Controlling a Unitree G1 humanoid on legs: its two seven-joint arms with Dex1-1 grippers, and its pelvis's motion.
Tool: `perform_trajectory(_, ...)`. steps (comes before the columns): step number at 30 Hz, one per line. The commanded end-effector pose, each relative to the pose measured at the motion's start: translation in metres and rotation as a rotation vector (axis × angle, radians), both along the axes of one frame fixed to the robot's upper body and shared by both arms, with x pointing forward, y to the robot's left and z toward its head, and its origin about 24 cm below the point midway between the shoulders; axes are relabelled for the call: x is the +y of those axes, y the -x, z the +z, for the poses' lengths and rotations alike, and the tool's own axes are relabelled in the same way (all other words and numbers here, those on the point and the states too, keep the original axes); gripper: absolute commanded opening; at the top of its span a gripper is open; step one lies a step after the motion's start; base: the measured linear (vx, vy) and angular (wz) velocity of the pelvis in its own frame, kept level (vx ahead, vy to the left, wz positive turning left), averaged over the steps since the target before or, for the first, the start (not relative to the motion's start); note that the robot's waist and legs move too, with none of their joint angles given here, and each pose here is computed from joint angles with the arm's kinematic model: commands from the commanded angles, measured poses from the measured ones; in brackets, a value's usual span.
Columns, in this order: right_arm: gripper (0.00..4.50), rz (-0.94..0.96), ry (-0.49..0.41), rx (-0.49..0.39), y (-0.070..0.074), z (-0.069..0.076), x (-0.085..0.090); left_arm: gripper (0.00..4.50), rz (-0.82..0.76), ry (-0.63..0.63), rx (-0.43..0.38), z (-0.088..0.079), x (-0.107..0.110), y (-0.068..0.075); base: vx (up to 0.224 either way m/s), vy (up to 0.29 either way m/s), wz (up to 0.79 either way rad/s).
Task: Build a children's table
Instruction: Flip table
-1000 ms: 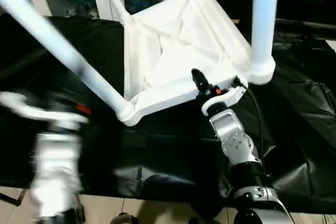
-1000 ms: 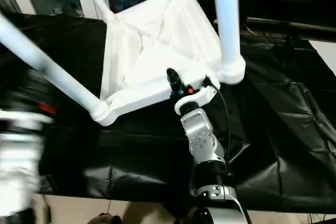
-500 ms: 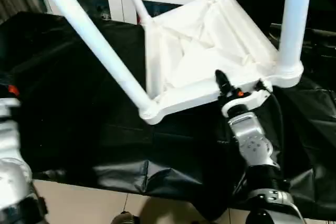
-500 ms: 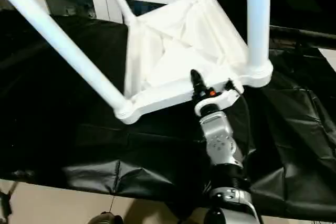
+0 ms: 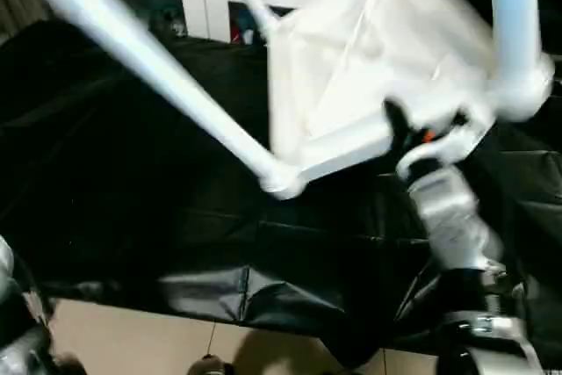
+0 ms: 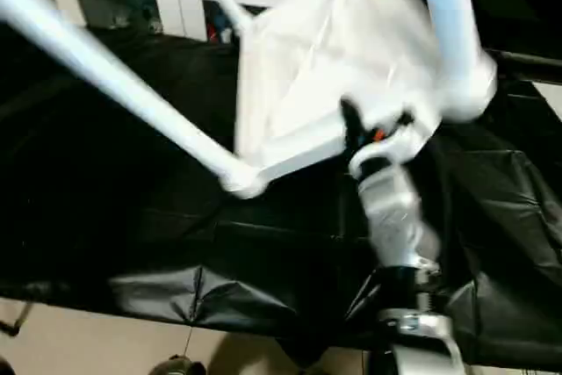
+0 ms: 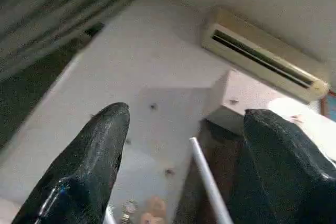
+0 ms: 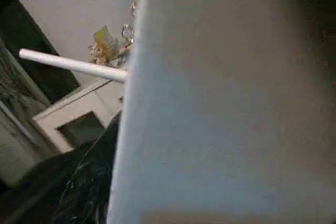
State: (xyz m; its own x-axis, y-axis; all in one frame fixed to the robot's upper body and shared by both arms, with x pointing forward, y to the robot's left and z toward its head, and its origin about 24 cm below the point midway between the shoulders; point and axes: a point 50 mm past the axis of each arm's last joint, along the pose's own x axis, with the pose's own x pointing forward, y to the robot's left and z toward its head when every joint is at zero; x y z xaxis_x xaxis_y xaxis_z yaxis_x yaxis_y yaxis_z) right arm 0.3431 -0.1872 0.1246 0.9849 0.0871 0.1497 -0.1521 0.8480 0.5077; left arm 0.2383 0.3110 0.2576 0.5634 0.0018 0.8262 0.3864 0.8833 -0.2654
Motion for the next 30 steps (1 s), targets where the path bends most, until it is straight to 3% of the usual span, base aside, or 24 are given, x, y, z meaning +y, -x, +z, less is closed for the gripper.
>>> perform_trajectory(1,2.01,-0.047,0.210,0.062,0.004,-0.008,-0.012,3.87,0.027,-0.010,0.032,0.003,0.006,0.000,0.000,0.000,0.00)
perform_trajectory(2,2.01,-0.047,0.210,0.062,0.004,-0.008,-0.012,3.87,0.027,-0.010,0.032,0.003,0.006,0.000,0.000,0.000,0.00)
perform_trajectory(3,2.01,-0.053,0.282,0.076,0.006,-0.004,-0.016,3.87,0.006,-0.073,0.085,0.002,0.005,-0.002,0.000,0.000,0.00)
perform_trajectory(5,2.01,-0.057,0.311,0.080,0.006,-0.002,-0.018,3.87,0.014,-0.115,0.132,0.001,0.003,-0.005,0.000,0.000,0.00)
perform_trajectory(6,2.01,-0.056,0.352,0.088,0.006,0.002,-0.018,3.87,0.020,-0.269,0.220,-0.004,-0.007,-0.011,0.000,0.000,0.00)
perform_trajectory(13,1.98,-0.034,0.438,0.115,0.005,0.016,-0.011,3.87,-0.139,-0.560,0.424,-0.026,-0.045,-0.024,0.000,0.000,0.00)
perform_trajectory(25,1.95,-0.037,0.540,0.156,0.007,0.028,0.002,3.87,-0.278,-0.850,0.555,-0.054,-0.078,-0.026,0.000,0.000,0.00)
perform_trajectory(26,1.95,-0.023,0.598,0.166,0.011,0.027,0.016,3.87,-0.332,-0.940,0.574,-0.062,-0.091,-0.027,0.000,0.000,0.00)
perform_trajectory(30,1.95,-0.024,0.668,0.176,0.017,0.019,0.036,3.87,-0.368,-0.967,0.574,-0.070,-0.110,-0.034,0.000,0.000,0.00)
